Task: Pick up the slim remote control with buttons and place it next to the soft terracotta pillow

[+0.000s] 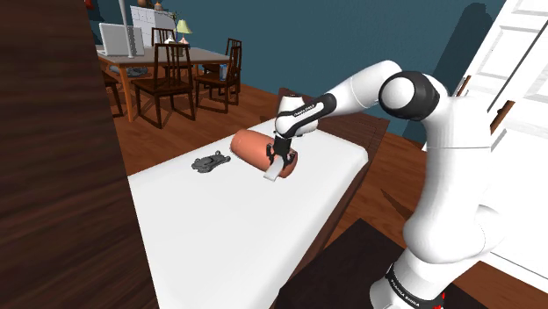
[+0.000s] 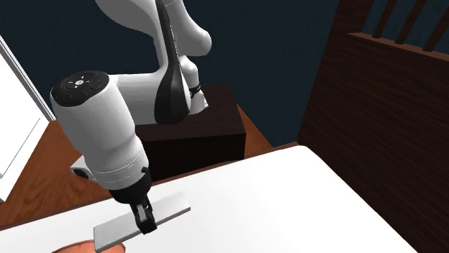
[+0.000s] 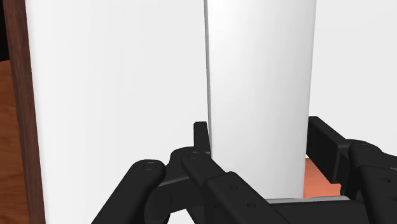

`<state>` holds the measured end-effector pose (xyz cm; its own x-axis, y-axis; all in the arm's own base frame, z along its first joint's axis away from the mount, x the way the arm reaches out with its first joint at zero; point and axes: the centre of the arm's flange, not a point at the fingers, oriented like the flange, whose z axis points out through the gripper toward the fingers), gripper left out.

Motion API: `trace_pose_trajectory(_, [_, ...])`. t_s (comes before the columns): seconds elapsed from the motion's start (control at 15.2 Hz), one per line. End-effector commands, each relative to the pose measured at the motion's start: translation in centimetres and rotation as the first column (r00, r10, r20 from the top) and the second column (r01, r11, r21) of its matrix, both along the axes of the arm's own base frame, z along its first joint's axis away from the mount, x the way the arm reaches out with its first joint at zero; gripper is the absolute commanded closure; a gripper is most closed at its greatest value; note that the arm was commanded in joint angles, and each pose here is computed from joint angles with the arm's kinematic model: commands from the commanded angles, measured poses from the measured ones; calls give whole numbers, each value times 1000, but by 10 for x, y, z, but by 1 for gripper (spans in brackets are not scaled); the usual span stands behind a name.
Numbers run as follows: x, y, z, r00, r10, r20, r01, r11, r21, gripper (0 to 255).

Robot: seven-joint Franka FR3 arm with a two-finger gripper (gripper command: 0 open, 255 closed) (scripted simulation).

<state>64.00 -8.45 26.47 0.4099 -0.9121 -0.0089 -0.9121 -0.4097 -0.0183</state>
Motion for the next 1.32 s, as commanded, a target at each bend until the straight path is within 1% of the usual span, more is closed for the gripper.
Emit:
trace_pose_trajectory(0.0, [0, -1, -11, 1000, 0, 0, 0, 1000, 0, 255])
trace_pose_trajectory(1.25, [0, -1, -111, 1000, 0, 0, 0, 1000, 0, 255])
